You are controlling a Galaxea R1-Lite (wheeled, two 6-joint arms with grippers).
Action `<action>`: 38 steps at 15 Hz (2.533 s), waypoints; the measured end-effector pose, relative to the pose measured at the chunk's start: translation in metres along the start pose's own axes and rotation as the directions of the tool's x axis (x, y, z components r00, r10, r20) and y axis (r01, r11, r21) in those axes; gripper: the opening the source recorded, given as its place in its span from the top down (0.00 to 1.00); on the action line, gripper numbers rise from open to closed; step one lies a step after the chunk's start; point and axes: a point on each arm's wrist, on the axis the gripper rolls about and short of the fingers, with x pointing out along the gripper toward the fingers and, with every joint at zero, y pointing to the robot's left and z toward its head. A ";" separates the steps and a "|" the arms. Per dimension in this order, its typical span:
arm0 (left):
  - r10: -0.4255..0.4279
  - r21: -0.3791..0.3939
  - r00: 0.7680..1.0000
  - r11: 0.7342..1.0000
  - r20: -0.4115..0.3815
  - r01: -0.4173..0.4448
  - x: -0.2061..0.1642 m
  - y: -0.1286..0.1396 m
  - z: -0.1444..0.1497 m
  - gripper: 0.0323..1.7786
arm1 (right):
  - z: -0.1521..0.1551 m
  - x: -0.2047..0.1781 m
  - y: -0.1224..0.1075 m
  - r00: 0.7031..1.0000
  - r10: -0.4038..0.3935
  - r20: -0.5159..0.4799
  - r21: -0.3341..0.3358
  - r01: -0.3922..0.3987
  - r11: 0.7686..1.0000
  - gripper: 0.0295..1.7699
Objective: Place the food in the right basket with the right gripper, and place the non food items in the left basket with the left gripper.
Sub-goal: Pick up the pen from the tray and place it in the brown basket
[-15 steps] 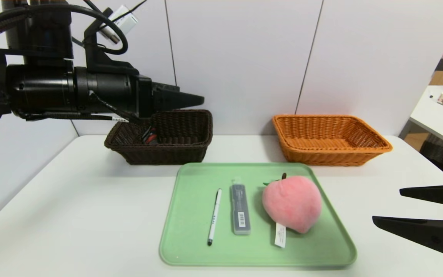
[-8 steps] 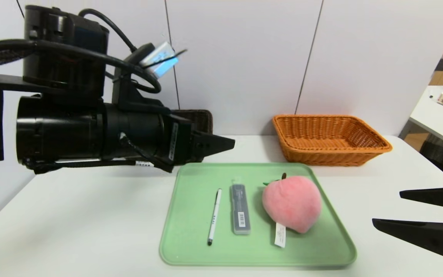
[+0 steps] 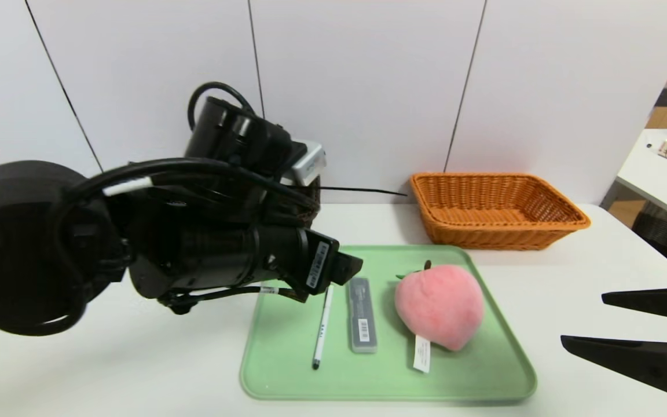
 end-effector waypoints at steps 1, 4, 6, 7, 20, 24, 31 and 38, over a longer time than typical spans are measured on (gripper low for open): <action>0.013 -0.014 1.000 1.000 -0.028 -0.013 0.009 -0.002 -0.001 0.05 | 0.000 0.000 0.000 1.000 -0.001 -0.001 0.000 0.001 1.000 0.04; 0.051 -0.071 0.990 0.996 -0.130 -0.060 0.034 -0.006 -0.002 0.05 | 0.000 0.000 0.000 1.000 -0.003 -0.001 0.003 0.003 1.000 0.04; 0.088 -0.094 0.977 0.990 -0.196 -0.108 0.048 -0.008 -0.001 0.05 | -0.001 0.001 -0.001 1.000 -0.006 -0.005 0.006 0.006 1.000 0.04; 0.101 -0.097 0.969 0.987 -0.224 -0.125 0.052 -0.009 -0.001 0.05 | -0.002 0.001 -0.001 1.000 -0.006 -0.007 0.006 0.006 1.000 0.04; 0.174 -0.100 0.852 0.962 -0.493 -0.254 0.072 0.000 0.012 0.05 | -0.010 -0.001 0.000 1.000 -0.005 -0.016 0.008 0.006 1.000 0.04; 0.181 -0.139 0.819 0.943 -0.545 -0.302 0.090 0.000 0.006 0.05 | -0.011 -0.001 0.000 1.000 -0.005 -0.015 0.022 0.005 1.000 0.04; 0.136 -0.192 0.784 0.931 -0.606 -0.310 0.107 0.006 -0.004 0.05 | -0.011 -0.002 0.000 1.000 -0.006 -0.012 0.026 0.006 1.000 0.04; 0.143 -0.196 0.772 0.924 -0.619 -0.328 0.112 0.011 -0.008 0.05 | -0.011 -0.002 0.000 1.000 -0.005 -0.011 0.028 0.006 1.000 0.04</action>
